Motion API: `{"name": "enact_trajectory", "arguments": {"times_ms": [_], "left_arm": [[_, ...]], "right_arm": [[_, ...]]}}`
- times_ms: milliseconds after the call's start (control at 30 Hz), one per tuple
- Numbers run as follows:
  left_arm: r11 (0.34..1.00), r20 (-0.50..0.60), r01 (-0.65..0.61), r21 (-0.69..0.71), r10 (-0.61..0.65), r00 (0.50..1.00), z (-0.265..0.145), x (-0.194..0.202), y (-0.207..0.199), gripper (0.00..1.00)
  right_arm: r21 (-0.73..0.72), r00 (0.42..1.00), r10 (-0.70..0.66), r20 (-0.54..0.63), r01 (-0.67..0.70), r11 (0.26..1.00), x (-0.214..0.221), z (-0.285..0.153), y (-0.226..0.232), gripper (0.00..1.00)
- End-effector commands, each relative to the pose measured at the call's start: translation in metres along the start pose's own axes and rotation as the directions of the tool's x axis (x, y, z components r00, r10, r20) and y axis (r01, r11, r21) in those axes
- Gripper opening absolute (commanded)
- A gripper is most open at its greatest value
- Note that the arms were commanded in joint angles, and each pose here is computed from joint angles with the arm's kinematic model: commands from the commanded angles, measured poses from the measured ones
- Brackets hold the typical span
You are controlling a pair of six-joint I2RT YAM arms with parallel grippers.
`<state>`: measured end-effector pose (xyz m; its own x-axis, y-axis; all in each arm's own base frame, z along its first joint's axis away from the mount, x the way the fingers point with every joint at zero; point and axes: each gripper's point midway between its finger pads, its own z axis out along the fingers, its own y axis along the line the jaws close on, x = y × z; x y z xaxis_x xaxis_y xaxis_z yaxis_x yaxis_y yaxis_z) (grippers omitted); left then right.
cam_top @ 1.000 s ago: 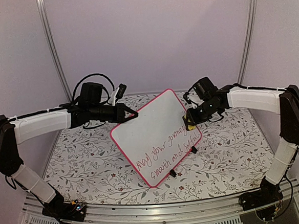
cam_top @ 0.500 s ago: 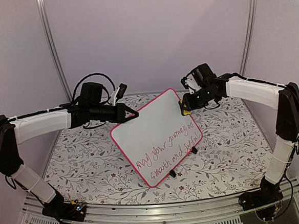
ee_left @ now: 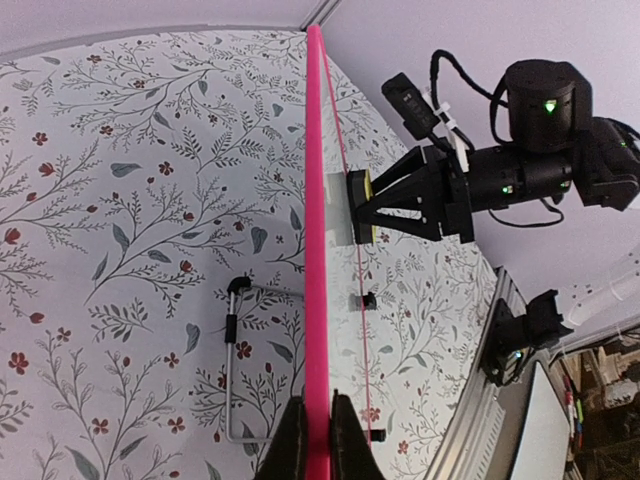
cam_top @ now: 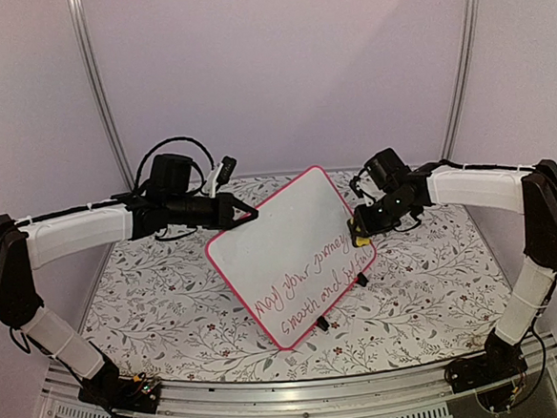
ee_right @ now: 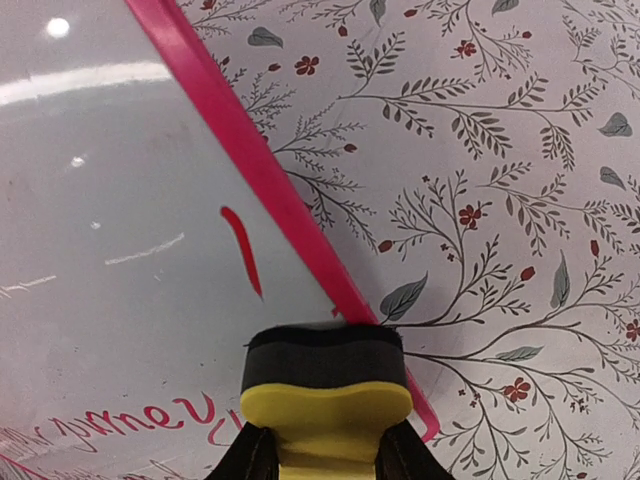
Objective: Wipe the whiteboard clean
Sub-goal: Erase the whiteboard at the center of the board.
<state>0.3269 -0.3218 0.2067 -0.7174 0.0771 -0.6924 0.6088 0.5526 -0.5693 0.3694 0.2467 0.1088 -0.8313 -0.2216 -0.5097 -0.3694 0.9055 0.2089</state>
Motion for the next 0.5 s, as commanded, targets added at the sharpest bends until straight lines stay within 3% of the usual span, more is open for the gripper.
{"name": "enact_trajectory", "arguments": {"times_ms": [0, 200, 467], "left_arm": [[0.997, -0.084, -0.075, -0.020, 0.073, 0.994, 0.007, 0.027, 0.004, 0.00], [0.997, -0.086, -0.075, -0.021, 0.073, 0.994, 0.008, 0.028, 0.005, 0.00], [0.997, -0.092, -0.070, -0.022, 0.068, 0.993, 0.010, 0.029, 0.006, 0.00]], "right_arm": [[0.002, 1.000, 0.018, -0.018, -0.018, 1.000, 0.014, 0.002, -0.005, 0.31], [0.005, 0.986, -0.007, 0.165, 0.006, 1.000, -0.019, -0.019, -0.003, 0.30], [0.010, 0.880, -0.025, 0.475, 0.023, 1.000, -0.085, -0.067, 0.004, 0.29]]}}
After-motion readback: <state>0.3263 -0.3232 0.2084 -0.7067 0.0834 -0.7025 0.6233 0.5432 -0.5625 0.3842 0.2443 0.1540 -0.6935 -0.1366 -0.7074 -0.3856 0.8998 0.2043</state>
